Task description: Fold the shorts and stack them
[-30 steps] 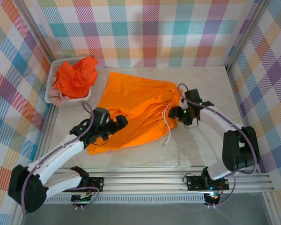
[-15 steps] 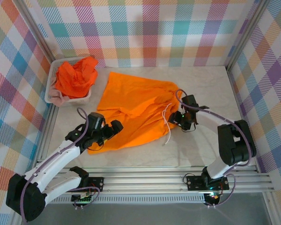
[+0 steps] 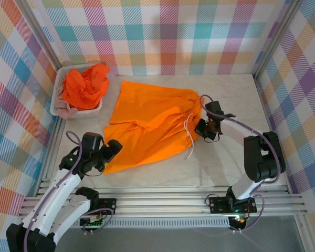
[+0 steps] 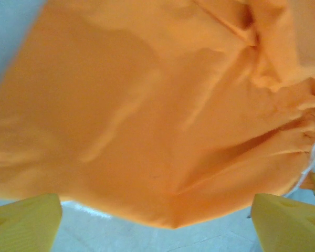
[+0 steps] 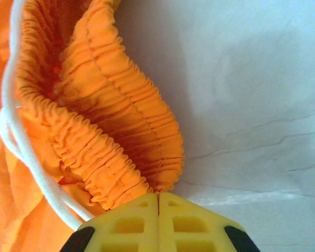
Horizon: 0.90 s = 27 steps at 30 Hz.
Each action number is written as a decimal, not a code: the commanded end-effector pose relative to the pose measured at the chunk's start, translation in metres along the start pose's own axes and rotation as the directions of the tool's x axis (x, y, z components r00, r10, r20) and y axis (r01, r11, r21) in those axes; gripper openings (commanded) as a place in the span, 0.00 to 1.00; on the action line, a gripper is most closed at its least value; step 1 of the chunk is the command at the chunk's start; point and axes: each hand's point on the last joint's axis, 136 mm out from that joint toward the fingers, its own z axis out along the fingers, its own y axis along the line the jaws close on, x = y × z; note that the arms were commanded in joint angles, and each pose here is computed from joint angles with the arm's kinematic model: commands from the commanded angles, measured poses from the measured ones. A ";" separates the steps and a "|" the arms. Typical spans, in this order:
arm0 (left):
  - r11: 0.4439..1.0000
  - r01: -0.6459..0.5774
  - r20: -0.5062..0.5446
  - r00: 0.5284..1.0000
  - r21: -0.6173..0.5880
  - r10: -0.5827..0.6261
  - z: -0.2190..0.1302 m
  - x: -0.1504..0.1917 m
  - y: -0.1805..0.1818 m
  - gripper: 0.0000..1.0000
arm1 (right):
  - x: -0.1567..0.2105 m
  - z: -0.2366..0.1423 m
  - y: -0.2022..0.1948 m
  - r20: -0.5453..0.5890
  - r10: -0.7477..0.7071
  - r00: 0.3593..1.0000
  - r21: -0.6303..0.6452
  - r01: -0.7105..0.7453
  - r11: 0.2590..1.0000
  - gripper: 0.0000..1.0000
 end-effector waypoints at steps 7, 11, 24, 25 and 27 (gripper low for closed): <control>0.908 0.174 0.004 0.982 -0.380 -0.187 -0.011 0.028 0.096 0.79 | 0.000 -0.010 0.000 0.007 0.010 1.000 -0.016 -0.010 1.000 0.00; 0.888 0.174 -0.021 0.979 -0.425 -0.202 -0.001 0.038 0.103 0.68 | 0.004 -0.008 -0.003 0.002 0.014 1.000 -0.018 -0.014 1.000 0.00; 0.907 0.117 -0.022 0.990 -0.404 -0.138 0.042 0.030 0.095 0.53 | 0.006 -0.009 -0.005 -0.002 -0.005 1.000 -0.017 0.005 1.000 0.00; 0.911 0.117 -0.020 0.991 -0.396 -0.136 0.044 0.029 0.093 0.53 | 0.006 -0.009 -0.004 -0.001 -0.006 1.000 -0.018 0.006 1.000 0.00; 0.919 0.105 -0.022 0.992 -0.380 -0.123 0.048 0.027 0.088 0.53 | 0.006 -0.009 -0.004 0.000 -0.008 1.000 -0.021 0.008 1.000 0.00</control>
